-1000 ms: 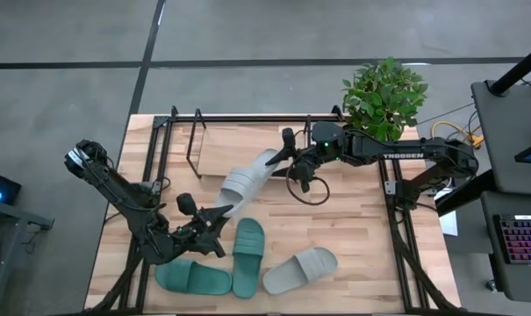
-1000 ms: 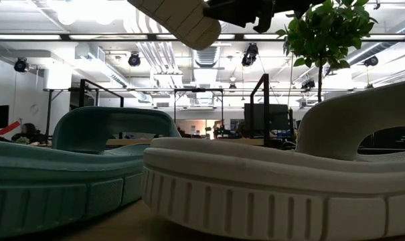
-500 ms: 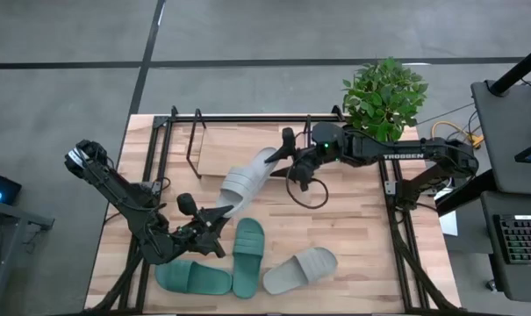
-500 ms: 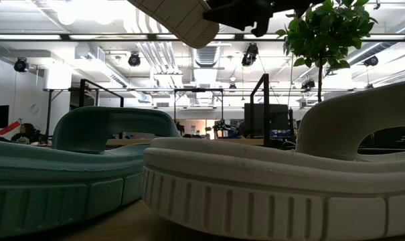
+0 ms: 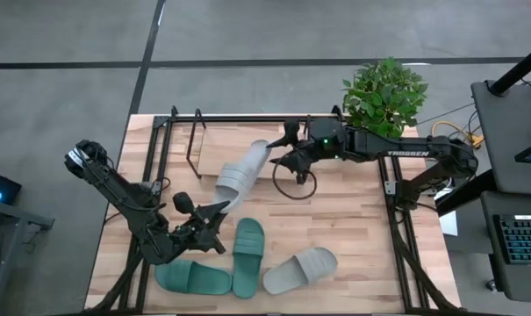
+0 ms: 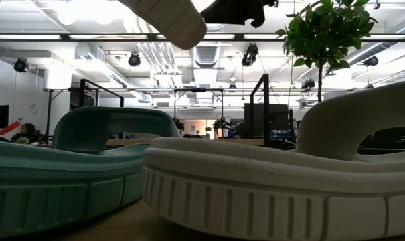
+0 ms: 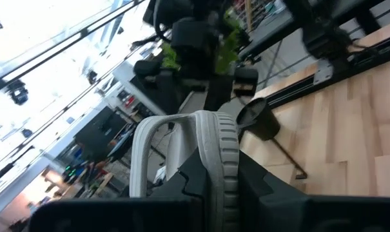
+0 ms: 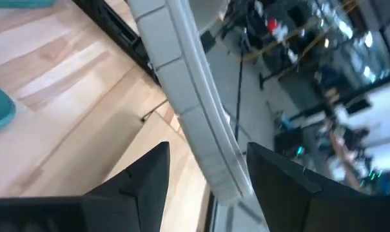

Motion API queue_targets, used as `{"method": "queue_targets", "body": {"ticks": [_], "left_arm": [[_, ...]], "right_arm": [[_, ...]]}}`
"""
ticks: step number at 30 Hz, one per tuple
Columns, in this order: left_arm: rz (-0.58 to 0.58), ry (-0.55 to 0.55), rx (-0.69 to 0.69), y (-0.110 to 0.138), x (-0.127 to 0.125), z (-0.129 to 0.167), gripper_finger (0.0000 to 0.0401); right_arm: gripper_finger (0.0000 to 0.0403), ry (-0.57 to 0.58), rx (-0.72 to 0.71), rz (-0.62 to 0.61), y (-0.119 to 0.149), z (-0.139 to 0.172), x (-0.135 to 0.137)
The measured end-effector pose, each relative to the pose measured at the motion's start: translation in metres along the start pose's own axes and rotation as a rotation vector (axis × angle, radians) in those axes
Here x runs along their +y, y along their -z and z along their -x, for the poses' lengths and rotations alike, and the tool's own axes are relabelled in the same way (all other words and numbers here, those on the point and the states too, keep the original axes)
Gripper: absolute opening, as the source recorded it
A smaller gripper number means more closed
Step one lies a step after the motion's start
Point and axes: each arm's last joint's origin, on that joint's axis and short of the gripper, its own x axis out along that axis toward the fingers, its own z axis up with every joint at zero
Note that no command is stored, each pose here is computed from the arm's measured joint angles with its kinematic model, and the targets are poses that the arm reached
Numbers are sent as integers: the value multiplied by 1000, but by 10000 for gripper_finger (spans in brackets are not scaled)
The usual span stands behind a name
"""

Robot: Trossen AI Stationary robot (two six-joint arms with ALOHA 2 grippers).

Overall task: Pick and place slides into the shelf
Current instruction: Put the right grey slide on the shelf

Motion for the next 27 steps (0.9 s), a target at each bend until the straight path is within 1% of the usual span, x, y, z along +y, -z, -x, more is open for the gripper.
{"method": "queue_targets", "body": {"ticks": [2,5,8,11,14,17,21,25,27], "left_arm": [[-2,-28,24,1,0,0,13],[-9,-48,41,4,0,0,13],[-9,-50,42,4,0,0,13],[-10,-53,45,4,0,0,13],[-10,-61,52,5,0,-2,13],[-13,-73,62,6,0,-5,13],[-34,-95,84,14,-2,-11,13],[-58,-152,134,24,-4,-20,13],[-69,-164,146,29,-5,-25,13]], "right_arm": [[196,-2,36,-63,-2,3,-4],[192,78,68,-224,-6,6,-11],[189,134,149,-320,-3,12,-12],[187,129,210,-384,0,22,-10],[187,110,221,-452,0,34,-5],[187,73,214,-499,5,43,10],[187,71,172,-538,16,54,35],[187,110,86,-579,31,62,58],[187,163,1,-570,32,68,60]]}}
